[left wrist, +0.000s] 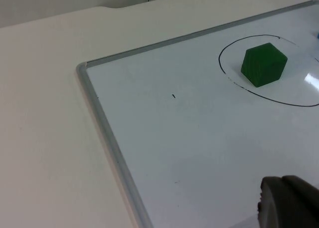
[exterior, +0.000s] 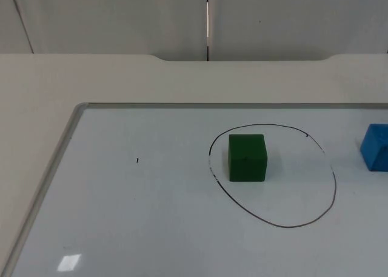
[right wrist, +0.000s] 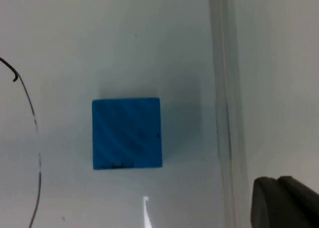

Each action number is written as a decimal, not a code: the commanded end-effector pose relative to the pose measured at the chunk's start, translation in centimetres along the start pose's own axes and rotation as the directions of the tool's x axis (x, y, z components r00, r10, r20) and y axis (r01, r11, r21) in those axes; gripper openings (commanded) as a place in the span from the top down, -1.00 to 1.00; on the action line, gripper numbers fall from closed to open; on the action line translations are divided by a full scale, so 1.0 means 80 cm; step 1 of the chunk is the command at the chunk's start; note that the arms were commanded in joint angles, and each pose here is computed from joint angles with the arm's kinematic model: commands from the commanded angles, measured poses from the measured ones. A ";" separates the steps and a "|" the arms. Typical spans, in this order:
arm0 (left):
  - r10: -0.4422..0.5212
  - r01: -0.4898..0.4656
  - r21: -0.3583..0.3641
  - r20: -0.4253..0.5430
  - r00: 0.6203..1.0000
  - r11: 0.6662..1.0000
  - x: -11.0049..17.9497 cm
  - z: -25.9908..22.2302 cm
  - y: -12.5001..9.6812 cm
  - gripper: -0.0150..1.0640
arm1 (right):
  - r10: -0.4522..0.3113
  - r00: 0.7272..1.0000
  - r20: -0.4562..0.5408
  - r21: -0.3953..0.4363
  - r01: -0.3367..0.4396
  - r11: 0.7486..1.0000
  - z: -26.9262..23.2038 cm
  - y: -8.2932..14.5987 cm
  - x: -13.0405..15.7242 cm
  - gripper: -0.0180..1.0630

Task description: Push the two cubes into the marked area.

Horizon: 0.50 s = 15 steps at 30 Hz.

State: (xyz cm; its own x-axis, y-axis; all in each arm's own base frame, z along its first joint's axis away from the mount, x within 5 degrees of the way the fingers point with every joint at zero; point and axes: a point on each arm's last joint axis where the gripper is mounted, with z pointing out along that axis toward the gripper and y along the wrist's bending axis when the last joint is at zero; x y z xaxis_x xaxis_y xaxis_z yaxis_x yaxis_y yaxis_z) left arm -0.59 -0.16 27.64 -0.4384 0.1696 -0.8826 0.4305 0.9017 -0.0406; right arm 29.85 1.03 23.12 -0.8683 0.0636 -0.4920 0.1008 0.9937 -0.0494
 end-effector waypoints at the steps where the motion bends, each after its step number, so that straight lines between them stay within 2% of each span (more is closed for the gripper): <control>1: -0.003 0.003 -0.007 -0.004 1.000 1.000 0.002 0.001 0.001 0.98 | 0.009 0.999 0.044 -0.012 -0.009 1.000 0.007 0.000 -0.009 0.97; 11: -0.003 0.003 -0.007 -0.004 1.000 1.000 0.002 0.001 0.001 0.98 | -0.016 0.995 0.098 -0.031 0.019 0.999 0.029 0.005 -0.016 0.97; 15: -0.003 0.003 -0.007 -0.004 1.000 1.000 0.002 0.001 0.001 0.98 | 0.015 0.993 0.116 -0.052 -0.009 0.999 0.036 0.008 -0.015 0.97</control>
State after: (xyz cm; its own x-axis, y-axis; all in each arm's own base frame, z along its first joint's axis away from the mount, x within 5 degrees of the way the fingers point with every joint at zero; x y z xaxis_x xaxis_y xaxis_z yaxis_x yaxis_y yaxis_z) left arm -0.59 -0.16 27.64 -0.4384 0.1696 -0.8826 0.4305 0.9017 -0.0406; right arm 32.17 1.53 21.38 -0.8137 0.0564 -0.5785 0.0750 0.9971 -0.0082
